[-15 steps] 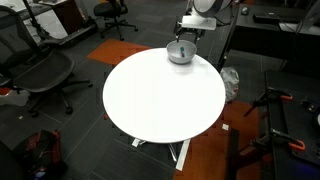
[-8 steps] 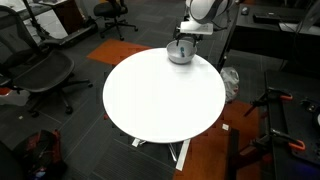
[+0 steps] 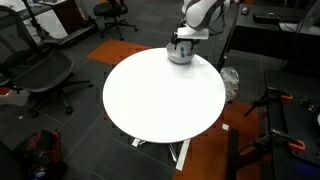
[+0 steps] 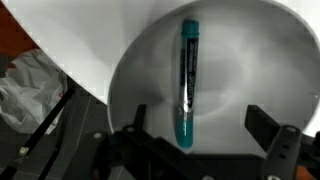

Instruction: Put the green marker on the table

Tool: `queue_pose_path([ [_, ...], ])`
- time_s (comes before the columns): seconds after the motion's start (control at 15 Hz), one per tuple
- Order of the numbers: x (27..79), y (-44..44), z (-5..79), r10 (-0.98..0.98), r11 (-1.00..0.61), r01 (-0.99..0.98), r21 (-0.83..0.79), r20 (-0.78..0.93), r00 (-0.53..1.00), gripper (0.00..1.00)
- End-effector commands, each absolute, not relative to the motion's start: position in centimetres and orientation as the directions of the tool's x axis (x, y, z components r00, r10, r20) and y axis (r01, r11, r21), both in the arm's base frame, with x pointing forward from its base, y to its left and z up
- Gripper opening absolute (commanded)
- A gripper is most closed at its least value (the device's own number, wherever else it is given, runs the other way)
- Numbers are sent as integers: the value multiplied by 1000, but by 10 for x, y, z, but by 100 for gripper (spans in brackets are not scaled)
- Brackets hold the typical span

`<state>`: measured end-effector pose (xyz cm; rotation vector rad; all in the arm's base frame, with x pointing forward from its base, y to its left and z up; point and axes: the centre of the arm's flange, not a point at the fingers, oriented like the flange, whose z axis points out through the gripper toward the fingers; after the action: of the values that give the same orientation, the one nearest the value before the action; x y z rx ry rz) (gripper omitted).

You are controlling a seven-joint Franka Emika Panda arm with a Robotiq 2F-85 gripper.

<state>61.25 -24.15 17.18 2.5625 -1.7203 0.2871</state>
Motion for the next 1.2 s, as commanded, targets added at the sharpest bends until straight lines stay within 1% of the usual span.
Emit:
queue_pose_path([
  [0.0, 624, -249, 161, -908, -401, -915, -56, 157, 388, 100],
  [0.33, 627, -249, 145, -910, -397, -917, -36, 149, 388, 100],
  [0.4, 628, -249, 144, -907, -400, -916, -28, 152, 392, 75],
  [0.47, 629, -250, 143, -905, -403, -915, -25, 156, 395, 74],
  [1.0, 642, -258, 153, -908, -399, -917, -22, 152, 392, 12],
  [1.13, 645, -261, 157, -908, -398, -917, -20, 150, 391, 1],
])
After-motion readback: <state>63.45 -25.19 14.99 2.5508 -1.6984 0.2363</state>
